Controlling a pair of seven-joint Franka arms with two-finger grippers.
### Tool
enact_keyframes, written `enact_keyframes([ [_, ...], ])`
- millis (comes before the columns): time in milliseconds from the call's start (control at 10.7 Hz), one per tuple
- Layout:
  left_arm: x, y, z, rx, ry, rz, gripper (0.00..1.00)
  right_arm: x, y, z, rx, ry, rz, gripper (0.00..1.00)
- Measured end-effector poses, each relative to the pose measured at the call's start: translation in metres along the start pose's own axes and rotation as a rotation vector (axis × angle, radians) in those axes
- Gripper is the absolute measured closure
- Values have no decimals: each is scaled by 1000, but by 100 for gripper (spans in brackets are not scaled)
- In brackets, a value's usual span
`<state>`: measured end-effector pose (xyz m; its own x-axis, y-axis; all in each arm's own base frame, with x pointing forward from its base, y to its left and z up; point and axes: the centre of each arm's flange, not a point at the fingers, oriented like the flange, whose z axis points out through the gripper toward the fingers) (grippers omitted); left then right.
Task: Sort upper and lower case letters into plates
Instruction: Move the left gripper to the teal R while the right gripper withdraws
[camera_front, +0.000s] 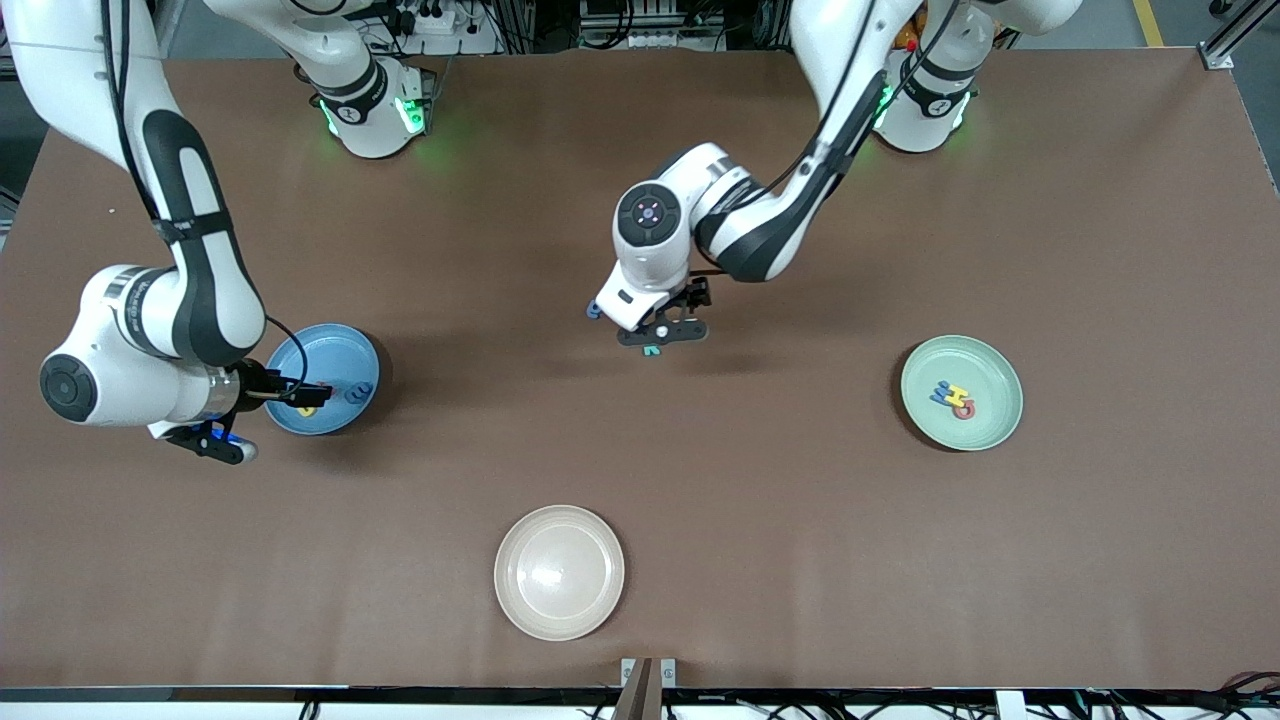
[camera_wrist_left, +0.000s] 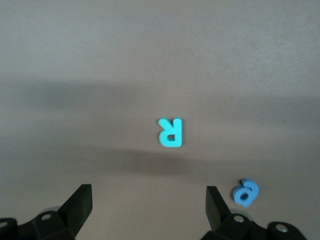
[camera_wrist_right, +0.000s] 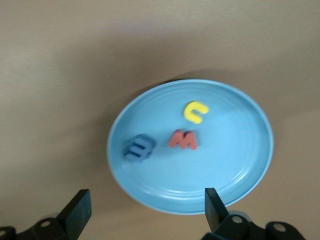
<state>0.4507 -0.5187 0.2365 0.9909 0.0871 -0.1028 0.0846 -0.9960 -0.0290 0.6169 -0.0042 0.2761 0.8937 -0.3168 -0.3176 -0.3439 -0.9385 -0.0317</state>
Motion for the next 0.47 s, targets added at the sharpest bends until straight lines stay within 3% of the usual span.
enact_keyframes([
  [187, 2, -4, 32, -33, 28, -9, 0, -15, -39, 2, -17, 6, 28, 0],
  [468, 4, -9, 40, -48, 41, -15, 0, -31, -76, 8, -35, 6, 80, 0],
])
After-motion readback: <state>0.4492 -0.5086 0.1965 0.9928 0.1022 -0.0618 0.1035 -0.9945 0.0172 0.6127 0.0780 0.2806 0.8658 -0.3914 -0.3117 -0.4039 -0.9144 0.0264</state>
